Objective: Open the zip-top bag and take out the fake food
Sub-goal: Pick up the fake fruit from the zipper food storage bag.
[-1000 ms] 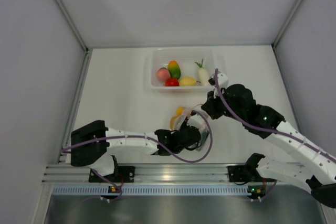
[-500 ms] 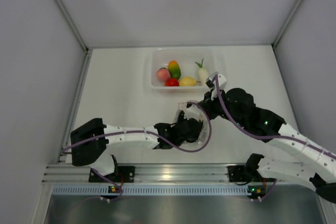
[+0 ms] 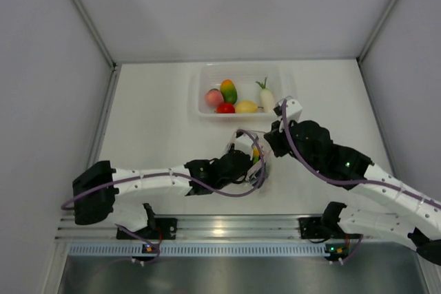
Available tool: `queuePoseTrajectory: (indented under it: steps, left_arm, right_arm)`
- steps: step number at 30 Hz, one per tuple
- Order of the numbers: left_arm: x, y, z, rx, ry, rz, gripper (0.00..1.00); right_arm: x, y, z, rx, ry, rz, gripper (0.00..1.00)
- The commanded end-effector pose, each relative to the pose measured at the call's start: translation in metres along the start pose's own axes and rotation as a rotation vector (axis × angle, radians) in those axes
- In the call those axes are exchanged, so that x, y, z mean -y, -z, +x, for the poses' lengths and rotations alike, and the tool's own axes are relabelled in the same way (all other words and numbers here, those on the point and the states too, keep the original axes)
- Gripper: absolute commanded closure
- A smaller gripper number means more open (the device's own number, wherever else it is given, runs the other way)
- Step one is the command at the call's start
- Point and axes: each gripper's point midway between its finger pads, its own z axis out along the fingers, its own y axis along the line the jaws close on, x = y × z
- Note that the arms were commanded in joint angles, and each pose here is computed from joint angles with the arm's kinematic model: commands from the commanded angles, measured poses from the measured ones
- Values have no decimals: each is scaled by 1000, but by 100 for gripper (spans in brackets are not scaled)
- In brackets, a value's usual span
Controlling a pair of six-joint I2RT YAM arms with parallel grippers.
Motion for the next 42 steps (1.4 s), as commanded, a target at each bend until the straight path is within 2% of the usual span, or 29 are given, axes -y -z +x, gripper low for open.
queuePoseTrajectory:
  steps: [1, 6, 10, 13, 17, 19, 22, 27, 31, 35, 42]
  left_arm:
    - [33, 18, -37, 126, 64, 177, 100]
    - [32, 21, -24, 121, 35, 233, 100]
    - [38, 34, -40, 224, 38, 302, 100]
    - [33, 40, -49, 278, 35, 295, 100]
    - [32, 41, -63, 325, -22, 270, 100]
    - [25, 37, -72, 355, -16, 209, 100]
    - [10, 26, -69, 336, -32, 105, 100]
    - [-13, 15, -64, 329, -33, -32, 100]
    - [-25, 21, -72, 370, 61, -97, 100]
    - [-40, 27, -76, 383, 84, -186, 100]
    - [-12, 33, -75, 335, 112, -31, 100]
  right_arm:
    - [28, 2, 19, -52, 16, 155, 100]
    - [33, -1, 17, -53, 26, 188, 100]
    - [26, -5, 25, -73, 19, 157, 100]
    - [9, -7, 36, -99, 28, 50, 100]
    - [-6, -5, 46, -130, 65, -40, 100]
    - [-16, 0, 44, -119, 79, -88, 100]
    - [-20, 8, 35, -92, 59, -110, 100]
    - [-16, 15, 33, -111, 49, -95, 100]
    - [-14, 11, 44, -146, 59, -78, 100]
    - [-14, 12, 41, -135, 51, -77, 100]
    - [5, -2, 45, -125, 43, 55, 100]
